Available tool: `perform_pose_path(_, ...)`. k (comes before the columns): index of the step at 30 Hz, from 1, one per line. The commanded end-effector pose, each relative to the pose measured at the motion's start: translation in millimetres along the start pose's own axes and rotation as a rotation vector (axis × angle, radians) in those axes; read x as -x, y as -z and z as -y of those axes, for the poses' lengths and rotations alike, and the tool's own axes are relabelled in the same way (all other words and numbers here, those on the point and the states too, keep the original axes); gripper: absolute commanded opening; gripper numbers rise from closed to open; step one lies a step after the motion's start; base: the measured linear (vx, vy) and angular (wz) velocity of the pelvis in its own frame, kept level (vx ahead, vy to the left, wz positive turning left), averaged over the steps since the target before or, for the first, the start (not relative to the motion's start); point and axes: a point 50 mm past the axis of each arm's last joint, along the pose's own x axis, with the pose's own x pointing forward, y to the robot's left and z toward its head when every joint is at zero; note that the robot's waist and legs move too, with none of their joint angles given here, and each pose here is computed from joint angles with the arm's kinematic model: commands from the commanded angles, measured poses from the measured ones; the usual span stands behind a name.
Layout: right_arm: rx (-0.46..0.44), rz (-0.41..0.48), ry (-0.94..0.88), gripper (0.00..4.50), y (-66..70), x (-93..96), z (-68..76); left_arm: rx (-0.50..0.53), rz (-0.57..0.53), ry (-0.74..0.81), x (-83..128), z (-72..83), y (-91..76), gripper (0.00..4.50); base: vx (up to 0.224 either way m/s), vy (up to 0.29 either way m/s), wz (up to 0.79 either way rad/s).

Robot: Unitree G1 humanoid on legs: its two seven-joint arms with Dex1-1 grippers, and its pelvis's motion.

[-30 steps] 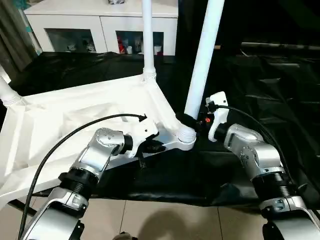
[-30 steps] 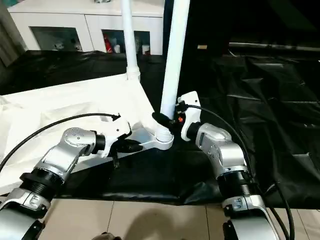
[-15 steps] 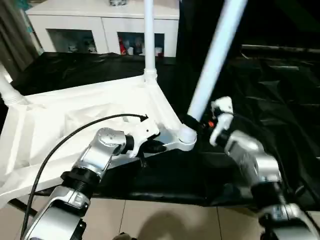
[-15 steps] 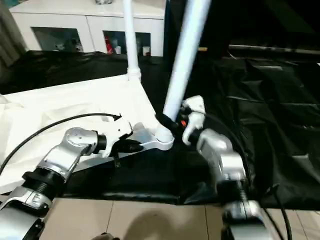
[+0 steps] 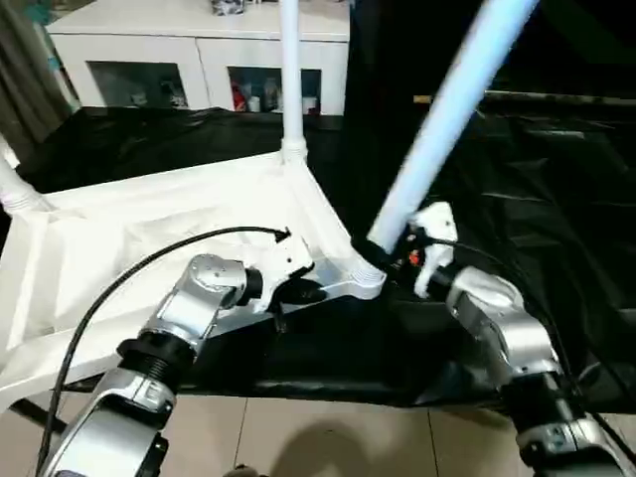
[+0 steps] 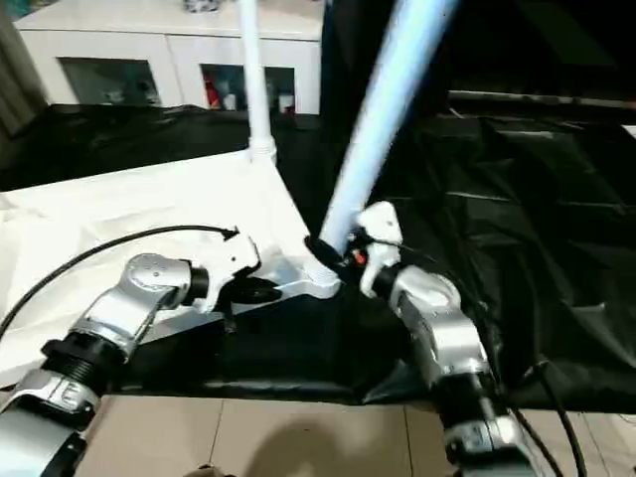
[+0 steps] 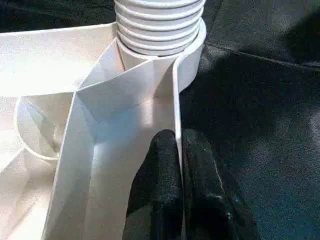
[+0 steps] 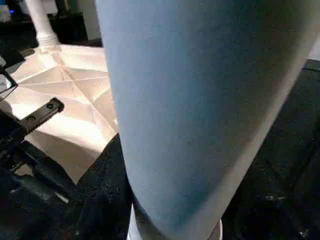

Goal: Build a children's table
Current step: Insert table leg to table base, then rotate leg to tighten

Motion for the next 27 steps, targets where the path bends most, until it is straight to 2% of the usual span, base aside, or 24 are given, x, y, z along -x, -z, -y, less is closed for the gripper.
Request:
perform_pose_path(1, -0.030, -0.194, -0.040, 1.90, 33.2, 0.1, -4.4, -0.075, 0.026, 0.039, -1.1, 2.1, -11.0, 0.00, 0.000, 0.000, 0.00)
perform_pose_path(5, -0.006, -0.234, -0.076, 1.90, 31.2, -4.8, 1.9, -0.086, 0.022, 0.045, -1.5, 2.3, -11.0, 0.00, 0.000, 0.000, 0.00)
perform_pose_path(10, 0.008, -0.277, -0.127, 1.89, 33.6, -2.3, 4.5, -0.092, 0.023, 0.044, -2.7, 1.8, -13.2, 0.00, 0.000, 0.000, 0.00)
perform_pose_path(14, -0.010, -0.313, -0.183, 1.89, 43.6, 7.7, 4.9, -0.121, 0.042, 0.105, -0.4, 5.6, -15.6, 0.00, 0.000, 0.000, 0.00)
perform_pose_path(18, -0.011, -0.306, -0.210, 1.89, 45.7, 11.3, 4.3, -0.144, 0.054, 0.177, 1.1, 11.6, -17.2, 0.00, 0.000, 0.000, 0.00)
perform_pose_path(22, -0.011, -0.279, -0.259, 1.89, 49.3, 20.3, 3.1, -0.202, 0.038, 0.303, 2.2, 24.0, -17.3, 0.00, 0.000, 0.000, 0.00)
perform_pose_path(27, -0.003, -0.267, -0.301, 1.89, 53.0, 27.5, -0.1, -0.223, 0.025, 0.332, 3.6, 24.6, -16.8, 0.00, 0.000, 0.000, 0.00)
